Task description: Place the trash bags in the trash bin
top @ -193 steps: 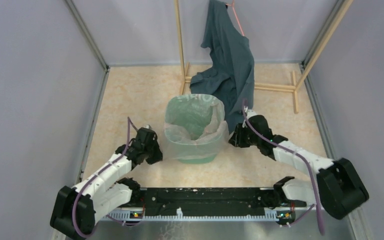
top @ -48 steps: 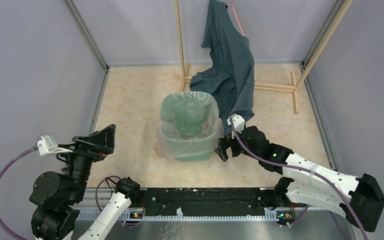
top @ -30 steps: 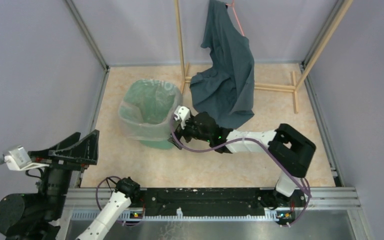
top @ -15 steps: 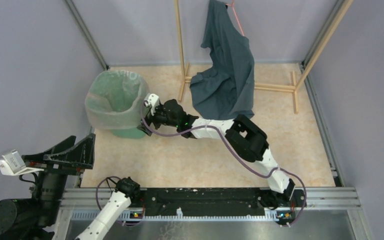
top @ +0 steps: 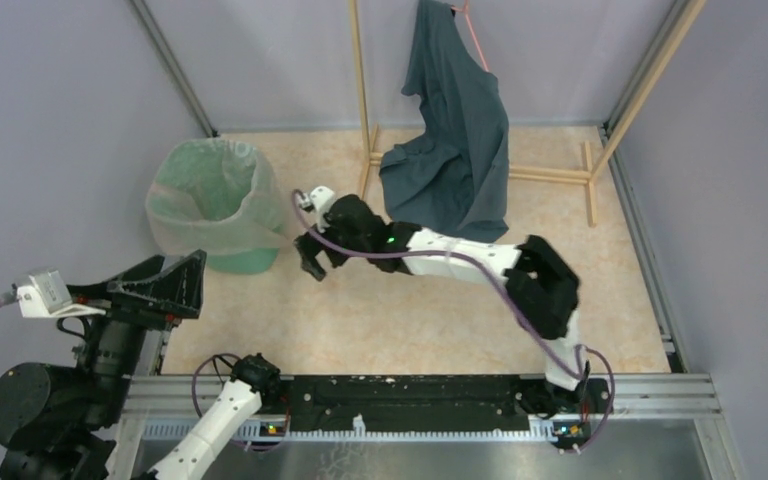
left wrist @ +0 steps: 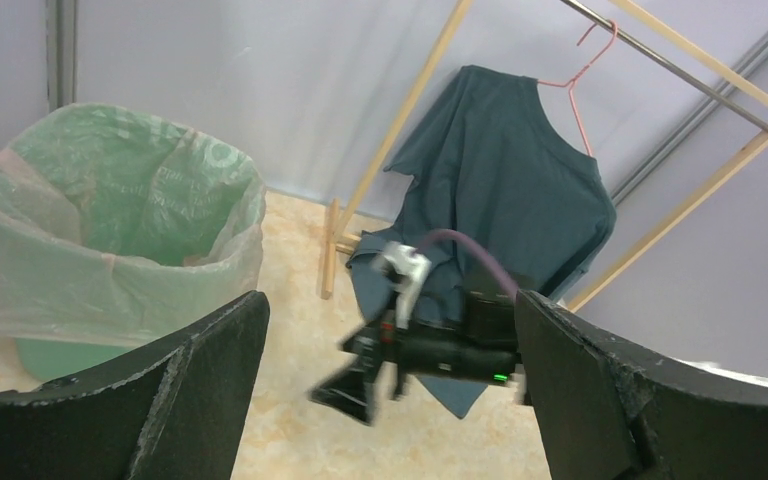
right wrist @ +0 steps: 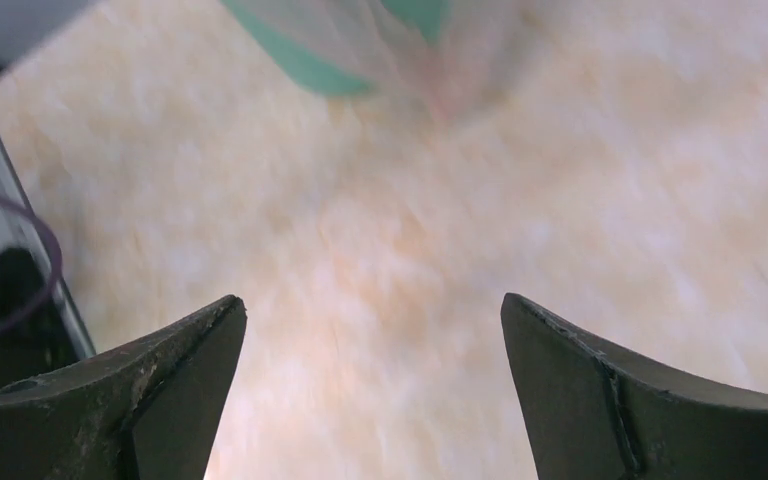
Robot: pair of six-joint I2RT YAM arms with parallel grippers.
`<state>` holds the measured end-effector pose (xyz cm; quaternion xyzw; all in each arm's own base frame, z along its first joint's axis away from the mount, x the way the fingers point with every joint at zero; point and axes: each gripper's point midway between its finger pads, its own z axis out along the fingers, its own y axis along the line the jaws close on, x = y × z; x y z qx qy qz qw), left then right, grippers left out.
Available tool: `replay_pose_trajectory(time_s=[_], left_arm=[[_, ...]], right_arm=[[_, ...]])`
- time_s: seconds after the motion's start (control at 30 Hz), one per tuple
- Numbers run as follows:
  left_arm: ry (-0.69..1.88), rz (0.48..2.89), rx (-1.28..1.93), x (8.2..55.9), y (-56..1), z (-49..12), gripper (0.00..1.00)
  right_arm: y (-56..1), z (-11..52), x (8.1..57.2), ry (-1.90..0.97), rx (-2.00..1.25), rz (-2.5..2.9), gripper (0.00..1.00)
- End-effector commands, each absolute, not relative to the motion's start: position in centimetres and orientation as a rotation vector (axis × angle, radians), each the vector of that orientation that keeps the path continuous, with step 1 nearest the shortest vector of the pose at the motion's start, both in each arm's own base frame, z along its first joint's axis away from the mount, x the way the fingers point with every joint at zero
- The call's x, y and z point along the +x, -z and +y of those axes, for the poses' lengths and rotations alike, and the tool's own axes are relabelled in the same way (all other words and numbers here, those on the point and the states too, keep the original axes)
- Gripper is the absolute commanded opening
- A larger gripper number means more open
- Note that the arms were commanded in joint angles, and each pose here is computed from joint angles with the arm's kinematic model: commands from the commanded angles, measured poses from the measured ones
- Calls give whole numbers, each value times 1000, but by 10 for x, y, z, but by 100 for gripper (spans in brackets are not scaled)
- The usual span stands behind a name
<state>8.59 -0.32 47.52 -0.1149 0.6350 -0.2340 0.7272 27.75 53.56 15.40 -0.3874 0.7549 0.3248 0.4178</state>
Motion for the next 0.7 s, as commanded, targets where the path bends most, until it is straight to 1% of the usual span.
replay_pose_trajectory(time_s=[0.0,0.1,0.17,0.23,0.33,0.43,0.5,0.6,0.67], left_arm=[[498,1427,-214,110,-473,-16,98],[483,1447,-221,126,-472,-22,99],[478,1452,-214,137,-476,-27,98],[483,1448,-190,147,-481,-34,98],[496,1426,-154,160,-492,-45,98],[504,1403,-130,169,-507,-52,98],[516,1390,-113,175,-519,-58,98],[547,1376,-85,176,-536,-65,98],[566,1368,-74,176,-545,-69,98]], right_arm=[[-219,427,244,-659,-887,1989,99],[-242,350,229,-480,-826,2040,99],[-270,301,221,-387,-752,2029,99],[-310,258,213,-343,-662,1981,99],[-380,204,201,-362,-506,1862,99],[-447,160,184,-455,-358,1712,99],[-477,138,176,-497,-290,1635,99],[-504,114,170,-509,-224,1568,99],[-512,104,169,-493,-196,1549,99]])
